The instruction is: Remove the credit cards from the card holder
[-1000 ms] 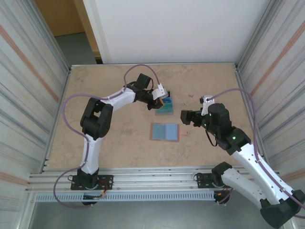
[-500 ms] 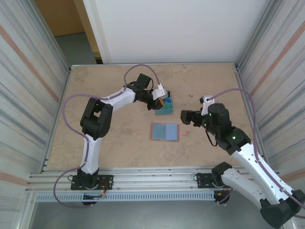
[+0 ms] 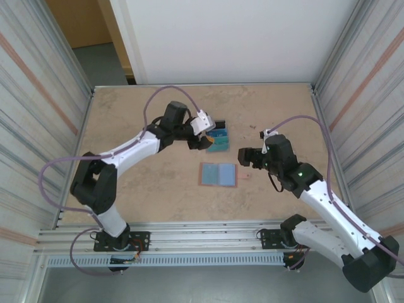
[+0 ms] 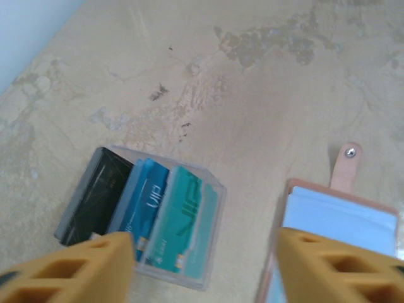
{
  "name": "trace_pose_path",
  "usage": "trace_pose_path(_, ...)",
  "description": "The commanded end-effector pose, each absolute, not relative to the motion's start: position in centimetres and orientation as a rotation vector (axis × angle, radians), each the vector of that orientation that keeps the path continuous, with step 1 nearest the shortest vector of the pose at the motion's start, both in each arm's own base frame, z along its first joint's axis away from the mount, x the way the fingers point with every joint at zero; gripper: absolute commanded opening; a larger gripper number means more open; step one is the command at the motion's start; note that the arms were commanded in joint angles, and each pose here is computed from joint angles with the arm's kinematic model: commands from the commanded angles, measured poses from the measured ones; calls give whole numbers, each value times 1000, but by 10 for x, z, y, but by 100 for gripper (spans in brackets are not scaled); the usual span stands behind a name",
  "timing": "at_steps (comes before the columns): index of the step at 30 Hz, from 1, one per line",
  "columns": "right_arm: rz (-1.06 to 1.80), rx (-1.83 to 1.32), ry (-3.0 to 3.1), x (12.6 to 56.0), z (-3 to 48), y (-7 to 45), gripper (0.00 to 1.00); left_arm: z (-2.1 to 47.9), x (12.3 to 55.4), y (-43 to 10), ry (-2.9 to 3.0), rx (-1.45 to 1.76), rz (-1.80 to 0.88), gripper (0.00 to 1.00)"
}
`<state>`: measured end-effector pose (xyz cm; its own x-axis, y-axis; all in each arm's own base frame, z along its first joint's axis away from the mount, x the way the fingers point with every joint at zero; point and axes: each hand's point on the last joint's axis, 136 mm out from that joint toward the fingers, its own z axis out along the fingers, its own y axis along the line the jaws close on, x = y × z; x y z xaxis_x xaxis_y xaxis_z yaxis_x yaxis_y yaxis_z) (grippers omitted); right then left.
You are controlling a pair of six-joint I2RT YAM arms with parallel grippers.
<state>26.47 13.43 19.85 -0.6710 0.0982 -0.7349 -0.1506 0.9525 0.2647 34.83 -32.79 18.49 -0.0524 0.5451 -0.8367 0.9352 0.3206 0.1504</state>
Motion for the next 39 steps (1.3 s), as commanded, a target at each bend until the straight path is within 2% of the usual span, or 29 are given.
trace_pose_path(1,331,28,2321,266,189,131,90,194,337,-325,1701,1239,-492,82)
trace_pose_path(4,320,32,2355,266,181,138,87,195,317,-323,1696,1230,-446,88)
trace_pose_path(5,299,26,2390,267,170,141,86,193,310,-321,1700,1228,-435,98)
trace_pose_path(12,258,2,2495,268,137,165,75,187,277,-303,1732,1123,-382,99)
trace_pose_path(20,250,-66,2585,270,107,200,64,151,238,-285,1810,1045,-237,99)
trace_pose_path(34,263,-203,2670,273,73,251,50,128,204,-268,1850,789,-74,99)
trace_pose_path(39,253,-274,2678,272,66,272,49,126,192,-260,1841,722,-25,99)
